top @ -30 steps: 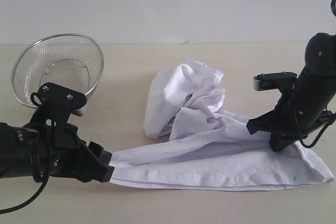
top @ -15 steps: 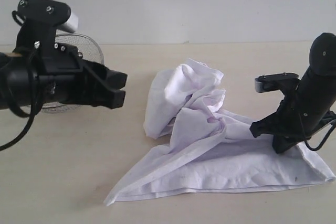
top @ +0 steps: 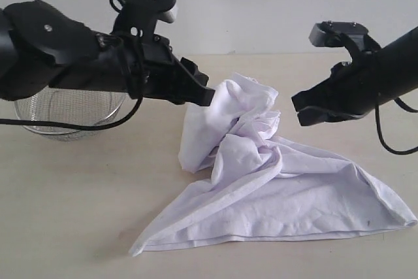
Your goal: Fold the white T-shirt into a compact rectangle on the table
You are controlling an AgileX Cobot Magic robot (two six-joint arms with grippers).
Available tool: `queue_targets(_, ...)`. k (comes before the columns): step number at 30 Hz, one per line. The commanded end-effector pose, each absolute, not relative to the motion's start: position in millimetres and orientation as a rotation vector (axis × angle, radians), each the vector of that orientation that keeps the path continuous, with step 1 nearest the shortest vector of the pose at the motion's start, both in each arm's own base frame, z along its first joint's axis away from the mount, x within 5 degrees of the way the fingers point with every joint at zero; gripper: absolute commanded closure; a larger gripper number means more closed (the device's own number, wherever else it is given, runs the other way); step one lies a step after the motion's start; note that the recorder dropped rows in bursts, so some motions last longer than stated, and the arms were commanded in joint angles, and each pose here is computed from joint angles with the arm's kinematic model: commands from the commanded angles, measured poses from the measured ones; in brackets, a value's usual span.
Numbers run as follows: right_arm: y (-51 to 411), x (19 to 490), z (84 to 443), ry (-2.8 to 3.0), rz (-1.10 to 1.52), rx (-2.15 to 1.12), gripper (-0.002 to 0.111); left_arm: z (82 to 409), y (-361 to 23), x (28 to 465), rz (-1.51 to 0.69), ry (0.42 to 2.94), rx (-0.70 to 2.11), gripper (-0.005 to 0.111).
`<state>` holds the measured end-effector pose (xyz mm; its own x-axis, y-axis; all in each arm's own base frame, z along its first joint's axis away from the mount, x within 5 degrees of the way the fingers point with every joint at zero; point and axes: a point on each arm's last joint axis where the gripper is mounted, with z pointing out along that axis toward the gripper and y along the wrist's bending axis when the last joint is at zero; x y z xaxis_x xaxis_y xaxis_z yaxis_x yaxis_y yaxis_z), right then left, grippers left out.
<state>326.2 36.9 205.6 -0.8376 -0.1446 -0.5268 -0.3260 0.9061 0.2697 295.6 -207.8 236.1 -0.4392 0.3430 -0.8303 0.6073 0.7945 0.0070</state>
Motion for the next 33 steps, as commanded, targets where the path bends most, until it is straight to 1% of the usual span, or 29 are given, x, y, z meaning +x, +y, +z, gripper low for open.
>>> queue_targets(1, 43, 334, 216, 2.397, 0.561, -0.337, 0.095, 233, -219, 312, -0.365, 2.063, 0.722, 0.063)
queue_targets(4, 43, 339, 221, 2.367, 0.563, -0.302, 0.071, 228, -223, 317, -0.368, 2.075, 0.729, 0.063)
queue_targets(6, 43, 343, 226, 2.35, 0.574, -0.275, 0.061, 226, -224, 318, -0.375, 2.082, 0.737, 0.063)
queue_targets(11, 45, 355, 232, 2.33, 0.634, -0.183, 0.06, 225, -225, 318, -0.375, 2.084, 0.738, 0.063)
queue_targets(15, 51, 364, 219, 2.371, 0.743, -0.18, 0.06, 225, -224, 318, -0.372, 2.082, 0.735, 0.063)
queue_targets(16, 51, 369, 210, 2.392, 0.775, -0.141, 0.06, 225, -224, 318, -0.367, 2.079, 0.743, 0.063)
queue_targets(19, 50, 374, 196, 2.422, 0.762, -0.104, 0.06, 225, -218, 322, -0.356, 2.086, 0.733, 0.063)
queue_targets(20, 52, 373, 193, 2.438, 0.796, -0.093, 0.06, 225, -213, 326, -0.348, 2.092, 0.716, 0.063)
queue_targets(21, 54, 373, 192, 2.442, 0.802, -0.098, 0.061, 225, -210, 328, -0.345, 2.096, 0.705, 0.063)
queue_targets(22, 59, 372, 191, 2.446, 0.803, -0.113, 0.069, 225, -203, 332, -0.334, 2.101, 0.684, 0.064)
queue_targets(23, 61, 372, 190, 2.447, 0.802, -0.12, 0.075, 225, -201, 333, -0.329, 2.103, 0.676, 0.065)
queue_targets(25, 71, 374, 193, 2.421, 0.765, -0.209, 0.109, 219, -191, 339, -0.328, 2.14, 0.659, 0.073)
queue_targets(27, 79, 378, 200, 2.394, 0.767, -0.246, 0.108, 213, -184, 344, -0.311, 2.163, 0.665, 0.081)
queue_targets(28, 80, 380, 205, 2.379, 0.765, -0.253, 0.108, 211, -181, 346, -0.303, 2.168, 0.662, 0.083)
queue_targets(33, 103, 394, 244, 2.264, 0.833, -0.38, 0.108, 210, -167, 352, -0.276, 2.178, 0.632, 0.083)
